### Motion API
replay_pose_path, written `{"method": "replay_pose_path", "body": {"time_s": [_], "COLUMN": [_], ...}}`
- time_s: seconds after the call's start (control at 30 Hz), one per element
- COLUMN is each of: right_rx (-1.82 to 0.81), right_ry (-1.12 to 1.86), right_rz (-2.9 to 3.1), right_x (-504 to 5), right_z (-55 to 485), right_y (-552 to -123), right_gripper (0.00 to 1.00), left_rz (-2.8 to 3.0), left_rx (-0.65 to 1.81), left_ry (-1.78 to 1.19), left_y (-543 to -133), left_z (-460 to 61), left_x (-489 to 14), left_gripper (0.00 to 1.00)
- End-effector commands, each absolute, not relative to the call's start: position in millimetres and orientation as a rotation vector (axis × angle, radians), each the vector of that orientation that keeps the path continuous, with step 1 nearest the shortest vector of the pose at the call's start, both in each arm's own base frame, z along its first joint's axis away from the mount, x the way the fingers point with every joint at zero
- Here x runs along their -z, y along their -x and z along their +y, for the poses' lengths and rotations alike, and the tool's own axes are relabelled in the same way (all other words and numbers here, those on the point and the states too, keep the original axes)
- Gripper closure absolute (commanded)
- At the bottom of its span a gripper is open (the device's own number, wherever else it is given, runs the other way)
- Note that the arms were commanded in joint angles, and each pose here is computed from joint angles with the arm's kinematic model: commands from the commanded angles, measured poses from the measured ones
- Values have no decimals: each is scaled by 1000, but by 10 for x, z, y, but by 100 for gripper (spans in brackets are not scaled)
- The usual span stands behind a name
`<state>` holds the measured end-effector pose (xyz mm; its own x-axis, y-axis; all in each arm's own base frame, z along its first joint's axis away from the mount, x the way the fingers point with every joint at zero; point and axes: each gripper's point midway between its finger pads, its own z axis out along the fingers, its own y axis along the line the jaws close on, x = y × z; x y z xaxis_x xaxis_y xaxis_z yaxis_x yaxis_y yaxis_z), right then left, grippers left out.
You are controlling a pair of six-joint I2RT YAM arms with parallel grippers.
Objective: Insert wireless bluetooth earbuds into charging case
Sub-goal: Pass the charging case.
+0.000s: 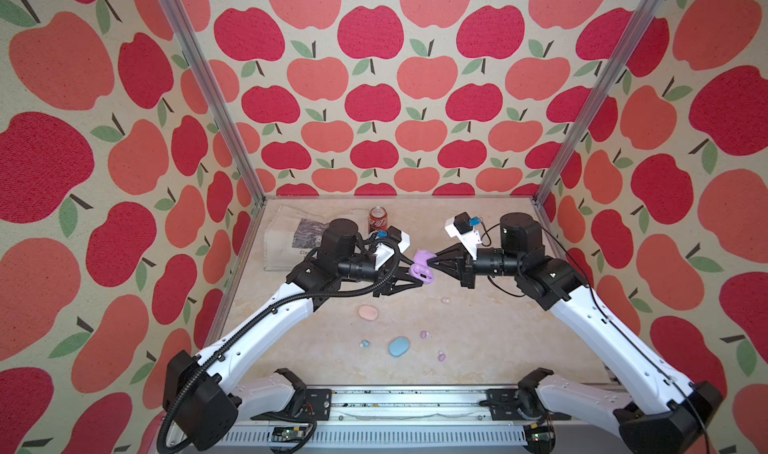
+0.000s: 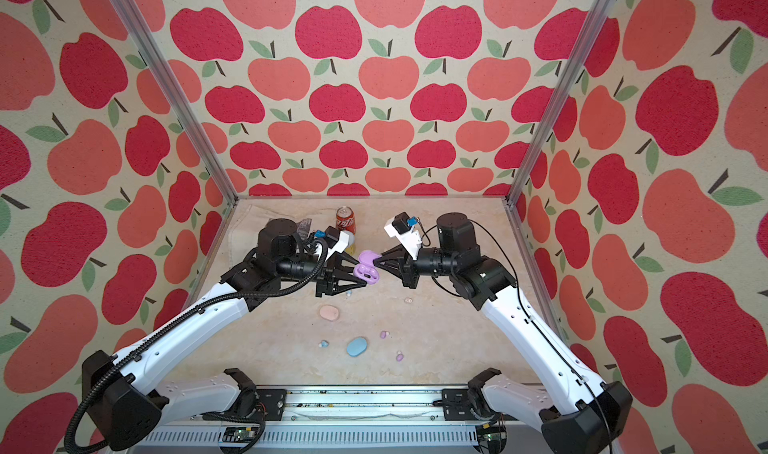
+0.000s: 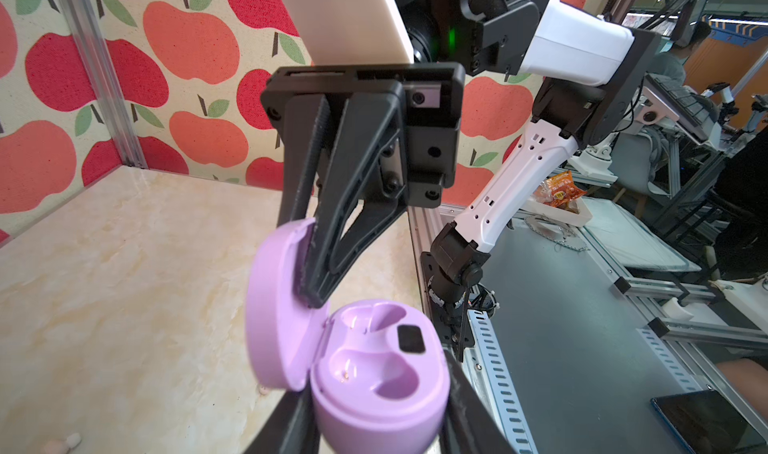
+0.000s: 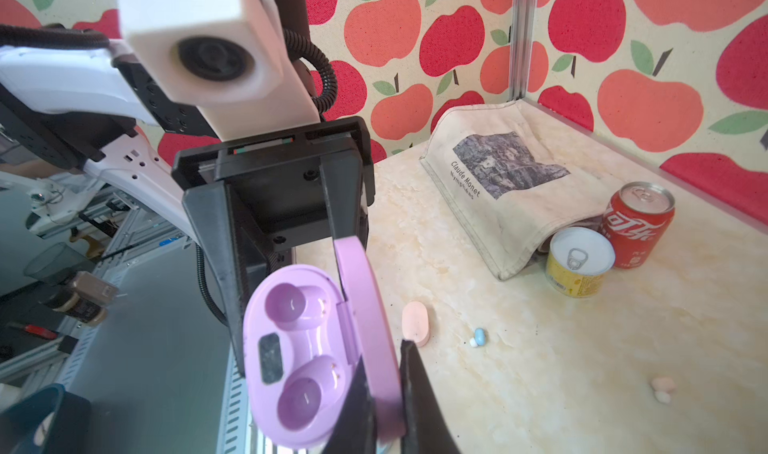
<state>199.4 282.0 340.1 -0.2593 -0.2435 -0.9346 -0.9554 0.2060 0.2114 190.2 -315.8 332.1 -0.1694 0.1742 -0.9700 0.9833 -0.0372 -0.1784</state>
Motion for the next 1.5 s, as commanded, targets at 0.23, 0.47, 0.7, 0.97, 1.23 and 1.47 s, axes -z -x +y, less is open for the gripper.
{"method": "replay_pose_path", "body": {"time_s": [0.23, 0.47, 0.7, 0.97, 1.23, 1.47], "right_rx": [-837, -642, -619, -660, -678, -663], "right_ry": [1085, 1129, 1189, 1226, 1216, 1123], "right_rz": [1600, 1588, 1551, 1534, 1540, 1578], "right_x": [-3450, -3351, -3310, -3293, -3259, -3289], "right_z": [2623, 2523, 2618, 2711, 2709, 2666], "right_y": [-2196, -2305, -2262, -2163, -2137, -2233], "right_gripper": [100, 100, 100, 100, 100, 89], "left_rz": [1493, 1508, 1511, 1508, 1521, 1554], "left_rx": [1287, 1185, 981, 873, 843, 794], "left_ry": [-1119, -1085, -1211, -1304, -1324, -1299], "left_y": [-2092, -2198, -2360, -2487, -2527, -2567], "left_z": [-3138, -3008, -3131, -3309, -3388, -3352], "left_x": [-3444, -3572, -3552, -3464, -3401, -3338], "left_gripper": [28, 20, 25, 45, 80, 100]}}
